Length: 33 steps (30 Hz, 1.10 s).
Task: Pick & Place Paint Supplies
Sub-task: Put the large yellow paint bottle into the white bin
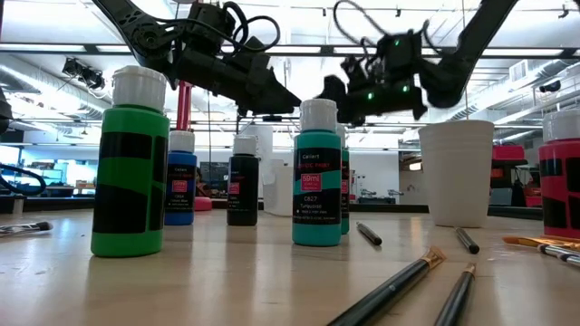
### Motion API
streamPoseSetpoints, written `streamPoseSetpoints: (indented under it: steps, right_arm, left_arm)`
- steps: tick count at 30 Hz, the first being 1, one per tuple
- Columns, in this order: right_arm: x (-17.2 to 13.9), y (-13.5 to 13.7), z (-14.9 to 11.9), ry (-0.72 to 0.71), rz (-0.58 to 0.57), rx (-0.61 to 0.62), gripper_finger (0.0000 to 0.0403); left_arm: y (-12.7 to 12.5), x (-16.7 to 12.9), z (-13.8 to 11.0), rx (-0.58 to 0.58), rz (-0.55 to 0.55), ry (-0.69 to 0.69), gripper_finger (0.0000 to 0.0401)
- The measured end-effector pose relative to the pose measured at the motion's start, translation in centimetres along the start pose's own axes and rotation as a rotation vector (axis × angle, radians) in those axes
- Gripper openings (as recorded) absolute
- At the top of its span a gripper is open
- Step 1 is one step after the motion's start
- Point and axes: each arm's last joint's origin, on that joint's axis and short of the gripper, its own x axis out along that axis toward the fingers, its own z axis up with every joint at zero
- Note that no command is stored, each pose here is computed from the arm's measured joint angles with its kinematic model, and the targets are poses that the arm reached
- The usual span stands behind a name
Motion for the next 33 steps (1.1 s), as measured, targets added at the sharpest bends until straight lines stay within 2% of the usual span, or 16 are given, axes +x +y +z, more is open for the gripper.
streamPoseSetpoints:
  steps: [3,5,10,14,18,22,27,33]
  right_arm:
    - [-0.7,0.8,2.0,-0.041,0.039,-0.03,0.0281]
    - [-1.4,1.5,2.9,-0.017,0.076,-0.055,0.0276]
    - [-3.0,2.9,3.1,0.192,0.105,-0.039,0.026]
    - [-3.8,3.8,2.0,0.352,0.141,-0.011,0.023]
    - [-3.4,4.1,0.1,0.451,0.076,0.006,0.0183]
    - [-2.4,3.9,-1.7,0.466,-0.006,0.027,0.013]
    - [-1.9,3.5,-3.5,0.511,-0.033,0.025,0.007]
    - [-1.4,2.4,-4.2,0.5,-0.066,0.025,0.0018]
  left_arm:
    - [-0.5,0.0,0.0,0.01,-0.043,0.0,0.0229]
    - [-1.0,0.0,0.0,0.026,-0.092,-0.002,0.0229]
    - [-2.1,0.0,0.0,0.034,-0.129,0.005,0.0229]
    - [-2.9,0.0,-0.3,0.038,-0.149,0.036,0.0229]
    - [-3.6,-0.1,-0.5,0.038,-0.172,0.053,0.0229]
    - [-4.0,-0.1,-0.6,0.042,-0.185,0.06,0.0229]
    - [-4.2,-0.1,-0.6,0.053,-0.188,0.063,0.0229]
    - [-4.0,-0.1,-0.6,0.075,-0.121,0.064,0.0229]
